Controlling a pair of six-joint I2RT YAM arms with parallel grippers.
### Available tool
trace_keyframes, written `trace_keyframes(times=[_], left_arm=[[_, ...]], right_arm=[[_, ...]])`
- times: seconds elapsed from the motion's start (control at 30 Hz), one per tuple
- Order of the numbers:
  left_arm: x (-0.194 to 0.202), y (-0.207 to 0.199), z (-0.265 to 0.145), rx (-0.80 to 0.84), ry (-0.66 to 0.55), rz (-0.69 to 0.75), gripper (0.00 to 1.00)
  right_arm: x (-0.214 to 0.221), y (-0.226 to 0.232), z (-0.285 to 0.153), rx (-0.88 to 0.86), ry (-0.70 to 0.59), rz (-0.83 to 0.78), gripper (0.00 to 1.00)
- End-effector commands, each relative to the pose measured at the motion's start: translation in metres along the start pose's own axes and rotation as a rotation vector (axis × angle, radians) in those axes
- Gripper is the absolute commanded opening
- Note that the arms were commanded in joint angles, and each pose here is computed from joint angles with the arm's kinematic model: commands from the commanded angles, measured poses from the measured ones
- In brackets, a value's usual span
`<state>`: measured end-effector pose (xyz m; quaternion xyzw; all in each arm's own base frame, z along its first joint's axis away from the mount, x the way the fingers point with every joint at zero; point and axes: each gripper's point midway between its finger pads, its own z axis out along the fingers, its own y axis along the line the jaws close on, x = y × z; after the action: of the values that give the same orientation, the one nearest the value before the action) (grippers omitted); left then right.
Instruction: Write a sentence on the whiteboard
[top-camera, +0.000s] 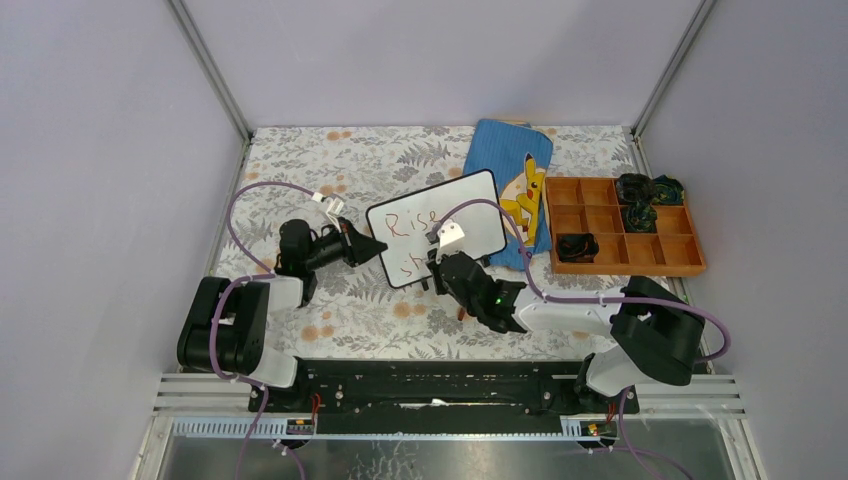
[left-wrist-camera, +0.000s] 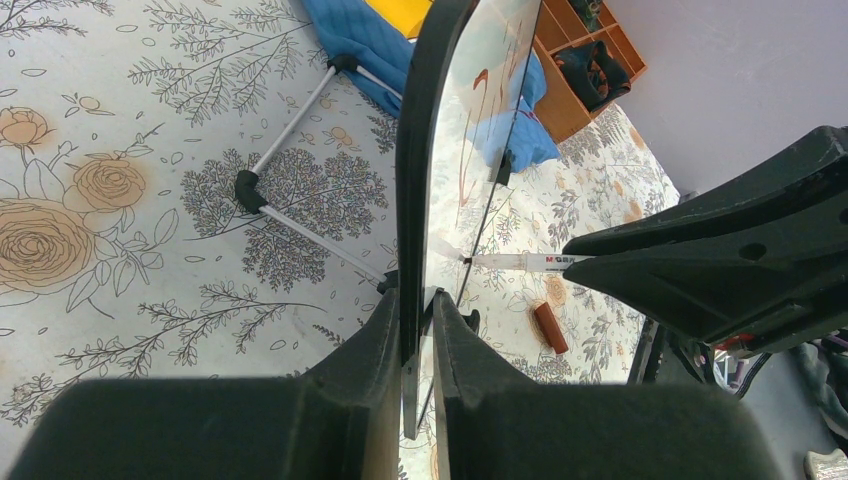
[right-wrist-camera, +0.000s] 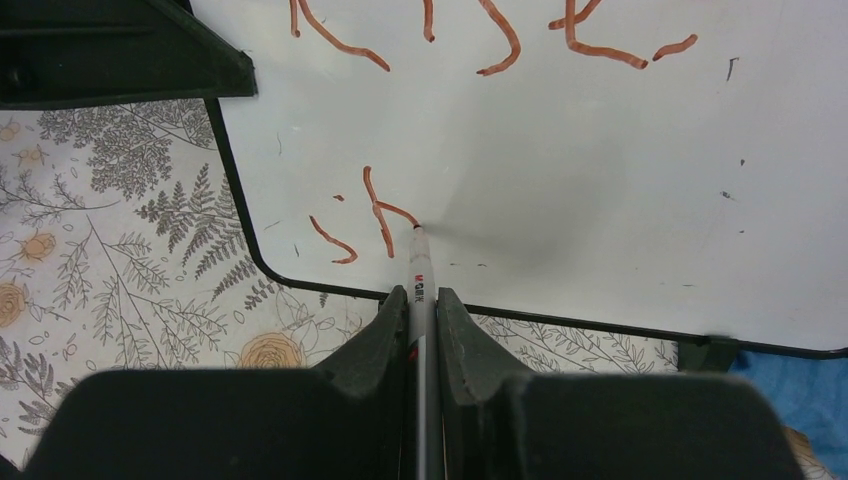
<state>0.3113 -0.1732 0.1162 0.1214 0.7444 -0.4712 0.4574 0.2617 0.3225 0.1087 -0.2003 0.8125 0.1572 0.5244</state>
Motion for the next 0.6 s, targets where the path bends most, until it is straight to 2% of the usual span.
trace_keyframes(times=[0.0,0.57], left_arm=[[0.024,0.009,0.000,-0.050,0.071,-0.031,0.00],[0.025,0.010,0.001,-0.052,0.074,-0.031,0.00]], right_arm=[[0.000,-0.014,-0.001,0.039,-0.009,0.020,0.00],[0.013,-0.017,-0.005,0.039,0.020,0.024,0.00]])
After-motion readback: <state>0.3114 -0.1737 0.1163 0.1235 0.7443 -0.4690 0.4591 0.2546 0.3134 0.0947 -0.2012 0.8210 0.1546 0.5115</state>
